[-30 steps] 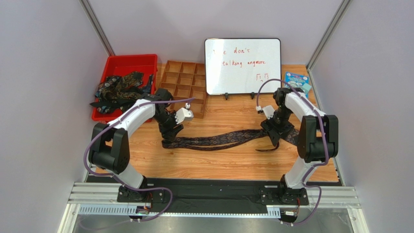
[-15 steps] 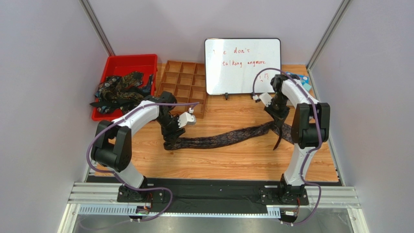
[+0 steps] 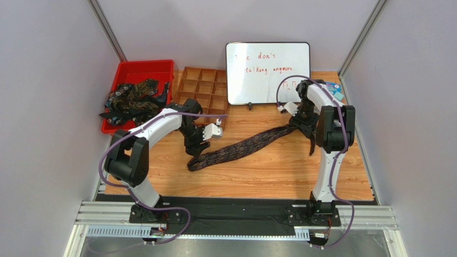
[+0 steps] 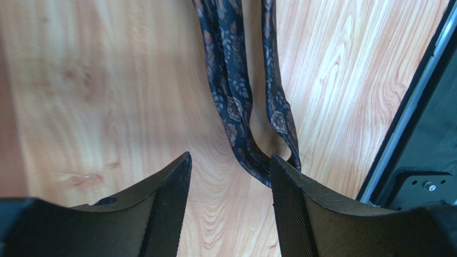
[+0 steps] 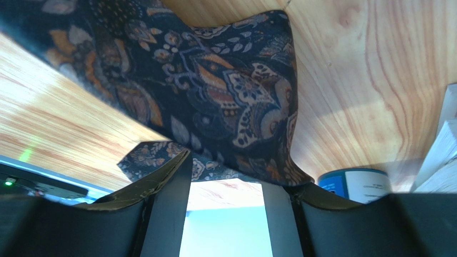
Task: Roll the ties
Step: Flatten out the tie at the center of the board.
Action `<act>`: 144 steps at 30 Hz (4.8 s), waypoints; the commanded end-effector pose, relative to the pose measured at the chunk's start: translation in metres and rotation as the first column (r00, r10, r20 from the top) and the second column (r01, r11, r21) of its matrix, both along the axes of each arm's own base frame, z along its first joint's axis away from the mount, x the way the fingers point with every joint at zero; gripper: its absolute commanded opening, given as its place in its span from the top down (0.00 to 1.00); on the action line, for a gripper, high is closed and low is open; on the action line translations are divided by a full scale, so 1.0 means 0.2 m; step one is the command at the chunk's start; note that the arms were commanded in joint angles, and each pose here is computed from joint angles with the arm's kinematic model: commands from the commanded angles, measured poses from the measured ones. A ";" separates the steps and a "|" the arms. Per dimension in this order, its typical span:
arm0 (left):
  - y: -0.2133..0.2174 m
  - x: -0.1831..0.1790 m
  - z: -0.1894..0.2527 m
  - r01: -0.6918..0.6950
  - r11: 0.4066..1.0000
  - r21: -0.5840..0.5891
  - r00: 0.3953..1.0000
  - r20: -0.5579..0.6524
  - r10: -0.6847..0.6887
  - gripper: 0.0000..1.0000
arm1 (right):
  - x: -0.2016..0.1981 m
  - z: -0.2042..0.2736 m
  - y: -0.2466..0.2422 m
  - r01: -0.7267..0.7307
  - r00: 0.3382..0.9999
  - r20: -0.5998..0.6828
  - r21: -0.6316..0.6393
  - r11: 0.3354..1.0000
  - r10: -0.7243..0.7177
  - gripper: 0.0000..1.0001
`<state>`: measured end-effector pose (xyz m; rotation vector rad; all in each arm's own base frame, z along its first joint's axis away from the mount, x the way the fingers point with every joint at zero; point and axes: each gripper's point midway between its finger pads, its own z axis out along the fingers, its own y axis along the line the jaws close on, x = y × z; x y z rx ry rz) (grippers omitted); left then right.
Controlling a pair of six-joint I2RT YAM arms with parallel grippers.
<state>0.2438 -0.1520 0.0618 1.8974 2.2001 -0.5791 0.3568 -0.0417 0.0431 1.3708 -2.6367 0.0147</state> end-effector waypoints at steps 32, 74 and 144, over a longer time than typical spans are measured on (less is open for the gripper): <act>0.18 -0.25 -0.18 0.207 0.951 0.230 0.978 -0.025 -0.207 0.90 | -0.34 -0.19 -0.13 -0.036 0.987 -0.159 -0.013 0.999 0.034 0.90; -0.07 0.11 -0.02 0.144 0.989 0.043 0.959 0.241 -0.150 0.27 | -0.35 0.01 -0.16 0.211 0.973 0.067 0.137 0.968 -0.221 0.45; 0.12 -0.10 0.87 -0.315 0.761 -0.568 0.728 0.370 0.578 0.01 | -0.16 1.00 1.17 -0.353 0.738 0.599 0.735 0.579 -0.310 0.00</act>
